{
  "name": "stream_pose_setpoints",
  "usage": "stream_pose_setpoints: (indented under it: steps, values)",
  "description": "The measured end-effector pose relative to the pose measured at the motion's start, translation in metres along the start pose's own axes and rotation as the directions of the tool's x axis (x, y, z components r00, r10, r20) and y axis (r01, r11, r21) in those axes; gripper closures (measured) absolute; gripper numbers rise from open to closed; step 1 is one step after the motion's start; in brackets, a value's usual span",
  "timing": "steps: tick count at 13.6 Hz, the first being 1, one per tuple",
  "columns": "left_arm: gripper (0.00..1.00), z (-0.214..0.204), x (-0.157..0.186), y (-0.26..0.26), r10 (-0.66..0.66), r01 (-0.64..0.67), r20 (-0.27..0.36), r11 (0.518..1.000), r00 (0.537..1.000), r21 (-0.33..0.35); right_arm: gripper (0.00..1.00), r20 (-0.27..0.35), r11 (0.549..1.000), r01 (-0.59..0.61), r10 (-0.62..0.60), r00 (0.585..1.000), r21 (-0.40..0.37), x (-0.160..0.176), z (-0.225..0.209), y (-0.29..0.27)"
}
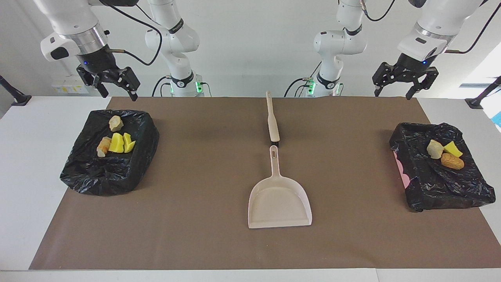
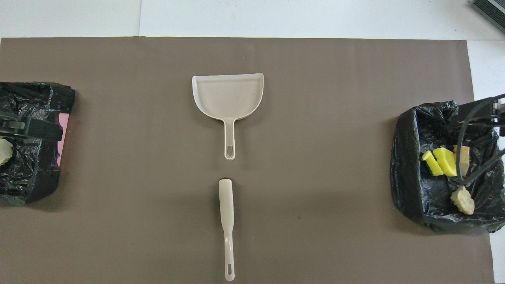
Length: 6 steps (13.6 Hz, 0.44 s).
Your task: Sweep and dump trash in bin
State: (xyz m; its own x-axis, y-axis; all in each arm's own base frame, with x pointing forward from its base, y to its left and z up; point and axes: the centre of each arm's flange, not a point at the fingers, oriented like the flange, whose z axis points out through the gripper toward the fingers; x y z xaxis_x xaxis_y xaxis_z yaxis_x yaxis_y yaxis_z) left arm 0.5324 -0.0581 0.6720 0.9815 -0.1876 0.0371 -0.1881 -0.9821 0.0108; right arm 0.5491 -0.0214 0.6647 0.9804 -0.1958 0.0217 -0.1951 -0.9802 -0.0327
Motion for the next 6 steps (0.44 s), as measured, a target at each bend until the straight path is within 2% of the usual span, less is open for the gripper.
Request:
stream_pose_setpoints:
  steps: [6]
  values:
    - [0.00,0.0003,-0.0007,-0.0061,-0.011,0.011,0.002,1.000,1.000,0.000,0.00,0.001,1.000,0.000,0.000,1.000,0.000,0.0000,0.0007,-0.0001]
